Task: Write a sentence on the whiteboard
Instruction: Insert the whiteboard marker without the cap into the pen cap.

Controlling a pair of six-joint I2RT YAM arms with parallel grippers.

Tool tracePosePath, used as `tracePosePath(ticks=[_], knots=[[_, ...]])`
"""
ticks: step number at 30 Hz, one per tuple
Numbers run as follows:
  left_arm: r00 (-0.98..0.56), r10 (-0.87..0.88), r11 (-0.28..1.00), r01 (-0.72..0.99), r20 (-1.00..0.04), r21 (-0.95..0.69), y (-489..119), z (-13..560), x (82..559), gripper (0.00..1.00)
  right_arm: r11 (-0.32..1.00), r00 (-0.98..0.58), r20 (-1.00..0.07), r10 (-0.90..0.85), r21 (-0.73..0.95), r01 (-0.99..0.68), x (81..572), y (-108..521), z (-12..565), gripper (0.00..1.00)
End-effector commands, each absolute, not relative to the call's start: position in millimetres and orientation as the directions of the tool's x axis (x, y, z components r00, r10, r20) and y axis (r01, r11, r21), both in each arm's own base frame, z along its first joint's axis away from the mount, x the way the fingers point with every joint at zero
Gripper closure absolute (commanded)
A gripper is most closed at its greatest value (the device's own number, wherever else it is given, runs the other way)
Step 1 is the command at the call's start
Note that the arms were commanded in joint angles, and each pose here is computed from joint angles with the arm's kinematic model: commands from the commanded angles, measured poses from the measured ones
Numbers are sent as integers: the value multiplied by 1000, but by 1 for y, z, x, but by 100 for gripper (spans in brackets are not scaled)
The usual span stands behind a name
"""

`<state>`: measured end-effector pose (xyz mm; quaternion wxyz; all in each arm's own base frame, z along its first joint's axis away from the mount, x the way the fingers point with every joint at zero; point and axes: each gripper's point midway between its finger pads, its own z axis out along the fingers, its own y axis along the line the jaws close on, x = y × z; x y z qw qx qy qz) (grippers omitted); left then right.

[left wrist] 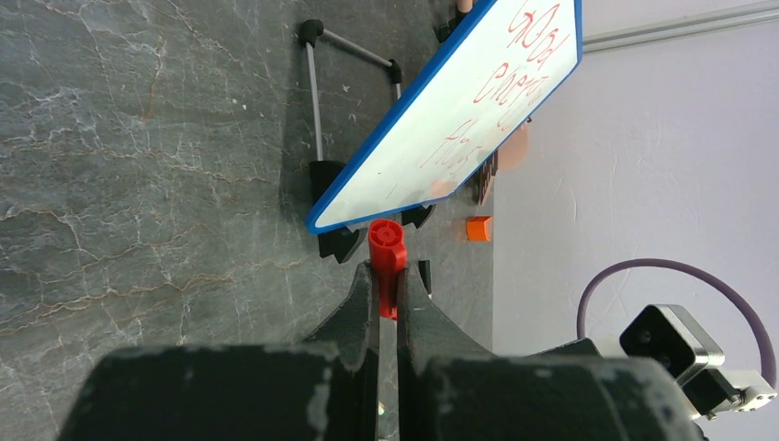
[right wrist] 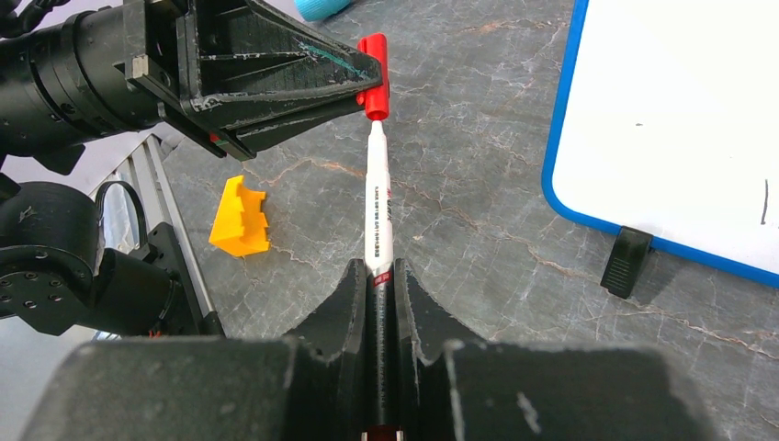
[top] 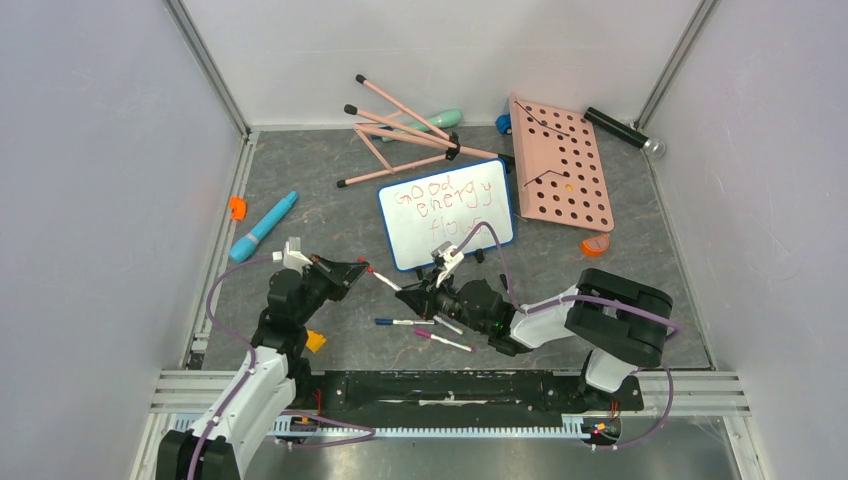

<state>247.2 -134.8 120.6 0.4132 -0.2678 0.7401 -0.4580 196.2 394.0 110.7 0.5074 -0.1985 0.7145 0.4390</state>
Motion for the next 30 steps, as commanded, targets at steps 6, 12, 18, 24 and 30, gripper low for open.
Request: tracePosePath(ticks=[6, 12, 18, 24, 30], knots=[[-523, -761, 439, 20, -383, -898, -138, 125, 249, 98, 513, -379, -903, 200, 427, -745, 201, 403, 127, 100], [-525, -762, 431, 26, -379, -902, -139, 126, 249, 98, 518, -382, -905, 188, 421, -744, 203, 407, 126, 100], [-522, -762, 424, 47, -384, -905, -140, 130, 248, 98, 523, -383, -905, 184, 420, -742, 204, 407, 125, 100], [-524, -757, 407, 90, -391, -909, -143, 137, 243, 98, 529, -374, -908, 190, 415, -740, 207, 405, 128, 100], [-562, -775, 319, 46, -289, -947, -149, 139, 234, 98, 551, -323, -926, 197, 377, -745, 215, 404, 142, 100]])
